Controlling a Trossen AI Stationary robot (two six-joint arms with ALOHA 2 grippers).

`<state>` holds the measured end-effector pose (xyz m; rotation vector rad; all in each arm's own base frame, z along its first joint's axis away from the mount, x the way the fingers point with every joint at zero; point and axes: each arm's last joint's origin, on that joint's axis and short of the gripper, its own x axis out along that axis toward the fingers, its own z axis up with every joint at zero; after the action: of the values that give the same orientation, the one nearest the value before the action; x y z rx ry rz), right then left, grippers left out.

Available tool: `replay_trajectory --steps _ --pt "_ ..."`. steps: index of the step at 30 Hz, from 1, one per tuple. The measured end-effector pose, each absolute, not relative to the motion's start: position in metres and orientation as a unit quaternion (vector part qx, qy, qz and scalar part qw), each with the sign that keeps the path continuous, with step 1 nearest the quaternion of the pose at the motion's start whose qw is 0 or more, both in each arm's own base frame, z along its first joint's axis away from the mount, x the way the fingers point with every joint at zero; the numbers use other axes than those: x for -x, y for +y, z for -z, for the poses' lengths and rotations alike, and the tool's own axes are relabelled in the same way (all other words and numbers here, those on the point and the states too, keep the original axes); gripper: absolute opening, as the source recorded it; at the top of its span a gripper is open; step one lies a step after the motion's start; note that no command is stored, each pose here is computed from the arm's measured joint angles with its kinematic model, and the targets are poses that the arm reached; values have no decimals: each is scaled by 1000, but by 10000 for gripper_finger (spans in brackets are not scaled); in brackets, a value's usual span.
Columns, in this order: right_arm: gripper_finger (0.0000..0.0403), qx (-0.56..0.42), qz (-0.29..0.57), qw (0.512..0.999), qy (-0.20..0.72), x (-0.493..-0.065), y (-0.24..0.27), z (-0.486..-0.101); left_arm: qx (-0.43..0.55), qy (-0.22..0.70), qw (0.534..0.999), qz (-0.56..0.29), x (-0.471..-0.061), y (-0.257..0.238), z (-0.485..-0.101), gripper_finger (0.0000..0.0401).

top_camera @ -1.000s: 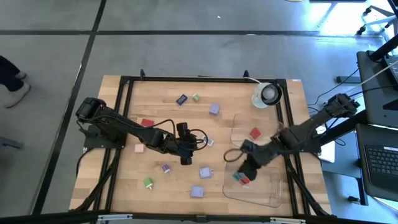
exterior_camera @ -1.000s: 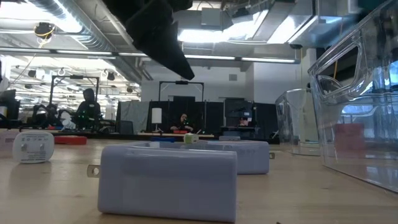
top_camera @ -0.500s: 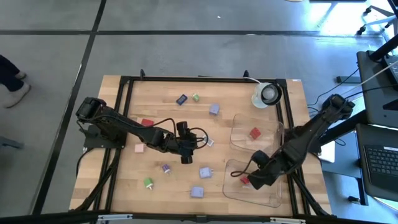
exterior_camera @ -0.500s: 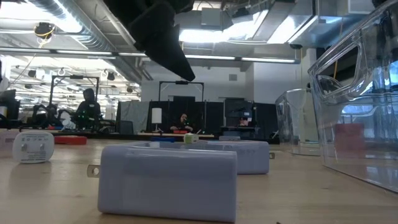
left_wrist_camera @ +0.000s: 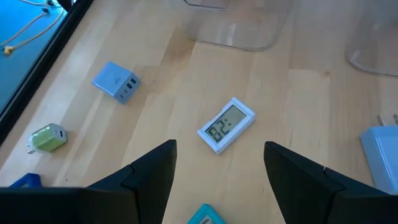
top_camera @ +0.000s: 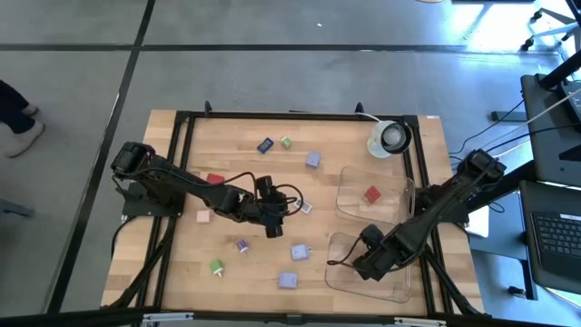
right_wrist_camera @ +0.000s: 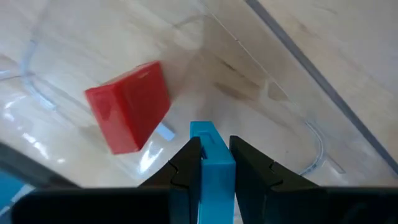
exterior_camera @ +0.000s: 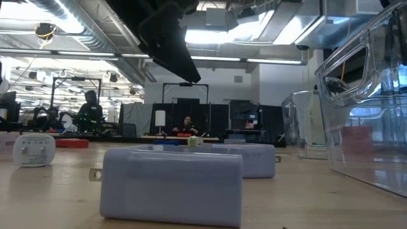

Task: Pick & Place Office items
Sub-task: Put the left blue digital timer into the bottom transparent bin

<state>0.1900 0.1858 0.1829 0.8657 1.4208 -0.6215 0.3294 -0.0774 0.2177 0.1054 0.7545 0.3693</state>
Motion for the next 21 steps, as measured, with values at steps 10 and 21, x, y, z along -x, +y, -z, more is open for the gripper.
replay_trajectory --steps 10,21 --pt "107 -369 239 624 645 -191 188 -182 -7 365 911 -192 -329 -78 -217 239" --pt "229 -375 222 603 668 -190 188 -184 103 437 860 -244 -312 -73 -204 245"
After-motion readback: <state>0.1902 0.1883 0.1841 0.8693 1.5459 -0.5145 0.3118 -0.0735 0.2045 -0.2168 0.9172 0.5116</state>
